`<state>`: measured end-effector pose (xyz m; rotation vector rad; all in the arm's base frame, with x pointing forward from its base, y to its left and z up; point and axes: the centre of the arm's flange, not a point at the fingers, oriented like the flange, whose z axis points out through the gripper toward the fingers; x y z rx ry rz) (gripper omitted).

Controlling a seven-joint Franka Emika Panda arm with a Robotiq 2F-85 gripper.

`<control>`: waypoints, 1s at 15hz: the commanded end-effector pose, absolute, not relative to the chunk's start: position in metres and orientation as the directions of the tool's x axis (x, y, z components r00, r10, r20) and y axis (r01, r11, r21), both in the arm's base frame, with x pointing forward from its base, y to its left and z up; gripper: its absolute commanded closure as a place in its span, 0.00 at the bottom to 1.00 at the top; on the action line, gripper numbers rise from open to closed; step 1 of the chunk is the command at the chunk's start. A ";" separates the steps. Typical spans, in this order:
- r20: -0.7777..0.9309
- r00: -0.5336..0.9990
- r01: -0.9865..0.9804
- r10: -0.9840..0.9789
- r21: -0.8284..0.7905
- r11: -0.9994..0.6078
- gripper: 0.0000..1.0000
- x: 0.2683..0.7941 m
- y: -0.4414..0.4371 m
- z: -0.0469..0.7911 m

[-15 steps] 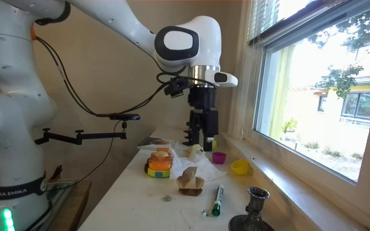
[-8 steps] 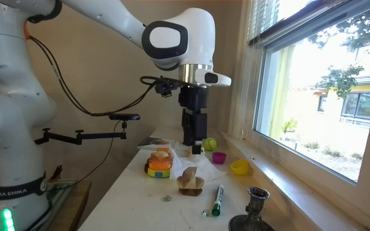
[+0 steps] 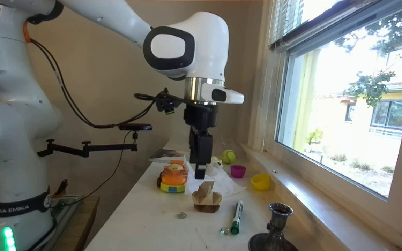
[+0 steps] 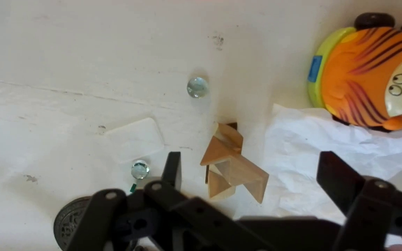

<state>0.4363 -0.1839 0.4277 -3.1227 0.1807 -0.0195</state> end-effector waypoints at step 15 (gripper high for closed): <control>-0.093 0.996 0.022 0.016 0.062 -0.998 0.00 0.405 -0.195 0.392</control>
